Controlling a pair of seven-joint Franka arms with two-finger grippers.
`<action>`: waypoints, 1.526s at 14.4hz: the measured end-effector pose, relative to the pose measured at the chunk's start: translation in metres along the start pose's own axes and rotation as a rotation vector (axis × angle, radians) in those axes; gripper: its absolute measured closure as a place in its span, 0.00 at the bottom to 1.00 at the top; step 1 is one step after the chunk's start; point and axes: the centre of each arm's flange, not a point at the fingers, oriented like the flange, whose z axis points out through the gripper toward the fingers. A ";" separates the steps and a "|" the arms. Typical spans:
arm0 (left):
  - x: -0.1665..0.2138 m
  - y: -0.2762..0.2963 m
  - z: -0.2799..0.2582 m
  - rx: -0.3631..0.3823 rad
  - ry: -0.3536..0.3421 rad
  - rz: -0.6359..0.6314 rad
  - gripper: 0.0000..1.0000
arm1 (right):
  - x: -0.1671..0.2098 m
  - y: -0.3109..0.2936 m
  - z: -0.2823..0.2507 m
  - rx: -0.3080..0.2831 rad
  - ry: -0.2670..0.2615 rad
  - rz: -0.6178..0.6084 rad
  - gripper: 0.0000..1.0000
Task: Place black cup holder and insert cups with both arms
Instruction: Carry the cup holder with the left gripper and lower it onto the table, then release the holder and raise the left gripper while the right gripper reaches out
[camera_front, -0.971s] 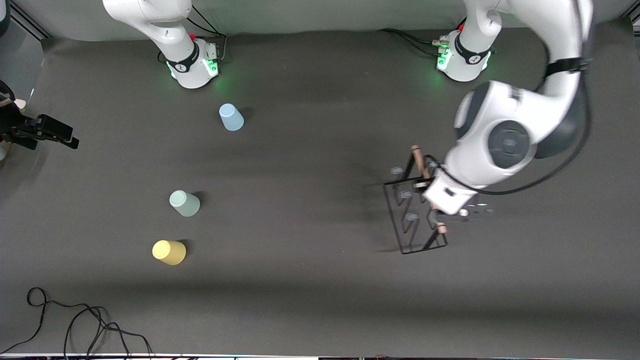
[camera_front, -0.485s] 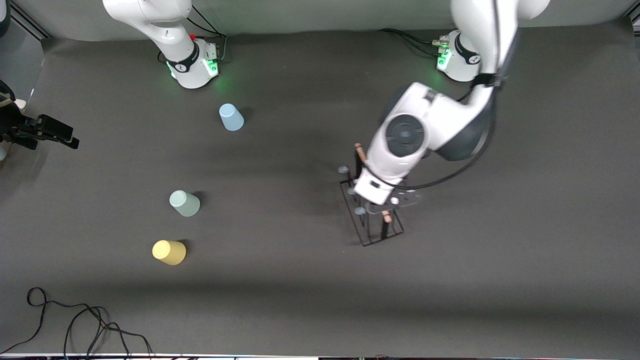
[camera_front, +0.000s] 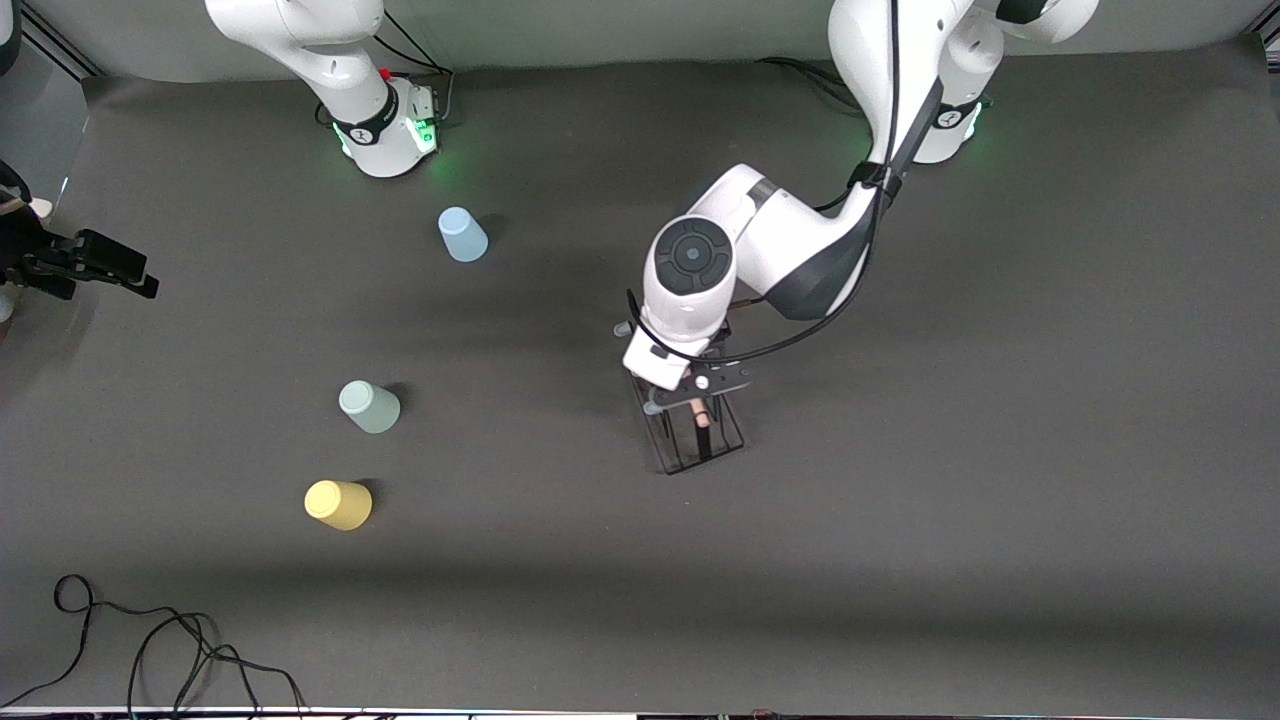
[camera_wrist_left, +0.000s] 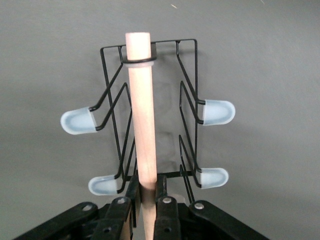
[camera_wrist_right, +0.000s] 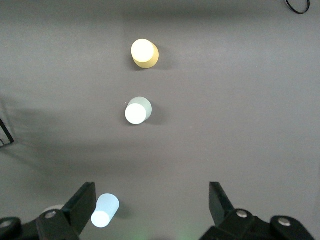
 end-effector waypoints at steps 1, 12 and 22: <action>-0.006 0.005 0.000 -0.004 -0.005 0.056 0.84 | 0.000 0.000 0.000 0.000 0.000 0.000 0.00; -0.016 0.014 -0.002 0.002 -0.005 0.197 0.27 | 0.001 0.002 0.001 0.000 -0.003 0.004 0.00; 0.104 -0.267 -0.218 0.137 -0.071 0.445 0.00 | 0.007 -0.034 0.052 0.034 -0.003 0.003 0.00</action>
